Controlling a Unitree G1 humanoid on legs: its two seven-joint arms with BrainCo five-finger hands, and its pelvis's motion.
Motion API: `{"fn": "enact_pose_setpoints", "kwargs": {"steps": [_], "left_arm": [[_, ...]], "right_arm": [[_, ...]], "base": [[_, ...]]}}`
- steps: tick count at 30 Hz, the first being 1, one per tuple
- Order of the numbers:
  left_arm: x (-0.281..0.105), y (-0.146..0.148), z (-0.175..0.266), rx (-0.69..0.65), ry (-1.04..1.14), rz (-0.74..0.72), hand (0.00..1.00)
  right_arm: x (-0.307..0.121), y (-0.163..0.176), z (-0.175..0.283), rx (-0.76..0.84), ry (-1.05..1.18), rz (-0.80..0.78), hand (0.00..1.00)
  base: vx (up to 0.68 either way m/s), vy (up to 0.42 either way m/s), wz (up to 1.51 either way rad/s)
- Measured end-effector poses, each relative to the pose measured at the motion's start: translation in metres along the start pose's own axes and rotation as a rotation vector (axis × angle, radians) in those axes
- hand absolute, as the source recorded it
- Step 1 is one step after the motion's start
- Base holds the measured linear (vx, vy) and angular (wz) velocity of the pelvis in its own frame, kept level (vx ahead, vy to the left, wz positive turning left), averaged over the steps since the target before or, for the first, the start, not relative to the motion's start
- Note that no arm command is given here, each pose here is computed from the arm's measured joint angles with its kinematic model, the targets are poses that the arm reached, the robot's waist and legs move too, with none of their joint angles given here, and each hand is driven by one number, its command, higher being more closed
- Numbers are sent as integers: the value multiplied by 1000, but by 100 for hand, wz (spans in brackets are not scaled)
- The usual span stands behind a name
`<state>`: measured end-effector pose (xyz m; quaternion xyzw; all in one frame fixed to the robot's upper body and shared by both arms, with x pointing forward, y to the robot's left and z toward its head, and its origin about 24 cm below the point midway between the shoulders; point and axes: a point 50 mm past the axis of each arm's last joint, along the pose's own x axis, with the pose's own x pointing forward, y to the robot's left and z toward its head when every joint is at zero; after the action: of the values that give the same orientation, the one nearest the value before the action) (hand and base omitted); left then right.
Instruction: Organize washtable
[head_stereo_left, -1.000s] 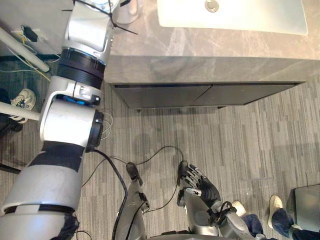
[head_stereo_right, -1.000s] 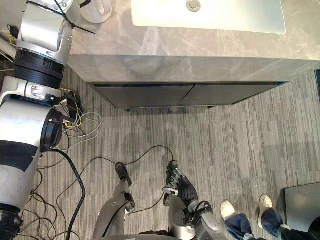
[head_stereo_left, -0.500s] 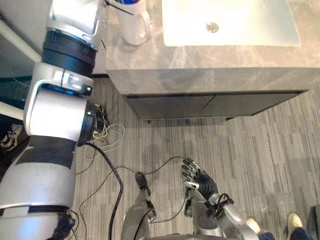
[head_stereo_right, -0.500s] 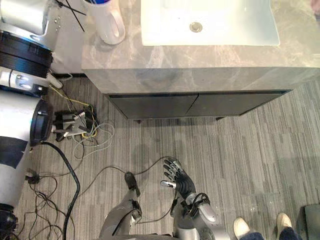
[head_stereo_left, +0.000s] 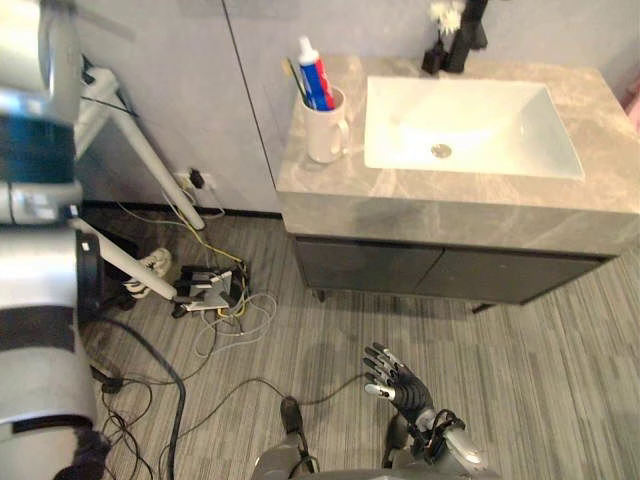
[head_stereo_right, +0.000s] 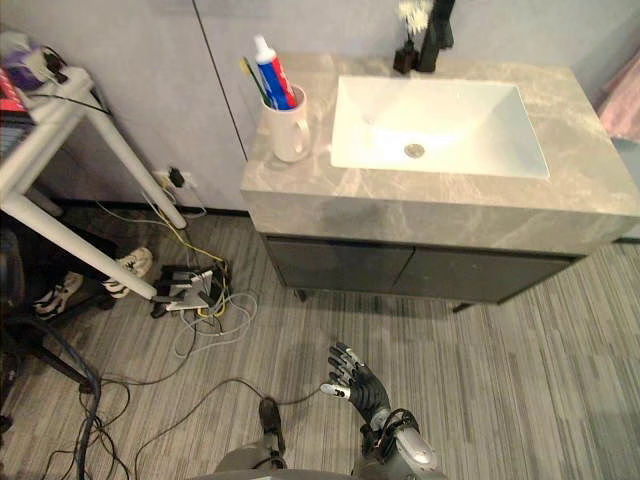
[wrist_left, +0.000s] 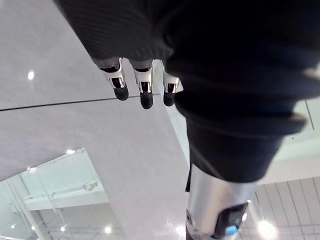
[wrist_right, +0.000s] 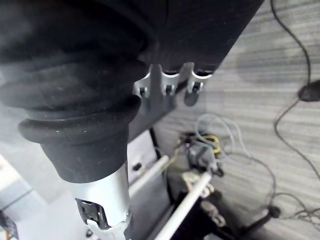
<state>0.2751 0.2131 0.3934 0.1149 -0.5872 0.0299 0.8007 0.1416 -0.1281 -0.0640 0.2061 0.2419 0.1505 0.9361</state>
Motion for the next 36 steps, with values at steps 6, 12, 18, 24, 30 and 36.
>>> {"fn": "enact_pose_setpoints", "kwargs": {"steps": [6, 12, 18, 24, 30, 36], "left_arm": [[-135, -13, -54, -203, 447, -63, 100], [-197, -55, -74, -383, 713, -104, 100], [-195, -86, -95, -417, 789, -158, 100], [-146, -98, -108, -335, 716, -225, 100], [-92, -108, -108, -226, 617, -262, 100], [-68, -102, -110, -166, 597, -238, 100]], "right_arm": [[-13, -9, -9, 12, 19, -70, 0], [-18, -14, -11, 13, 23, -105, 0], [-9, -12, -3, -2, 0, -91, 0], [-4, -10, 1, -22, -7, -86, 0], [2, -7, 7, -33, -34, -69, 0], [5, -4, 11, -30, -62, -74, 0]], "base": [[-19, 22, 18], [-11, 30, 8], [-17, 0, -7], [13, -12, -24], [82, -22, -19], [102, -32, -11]]}}
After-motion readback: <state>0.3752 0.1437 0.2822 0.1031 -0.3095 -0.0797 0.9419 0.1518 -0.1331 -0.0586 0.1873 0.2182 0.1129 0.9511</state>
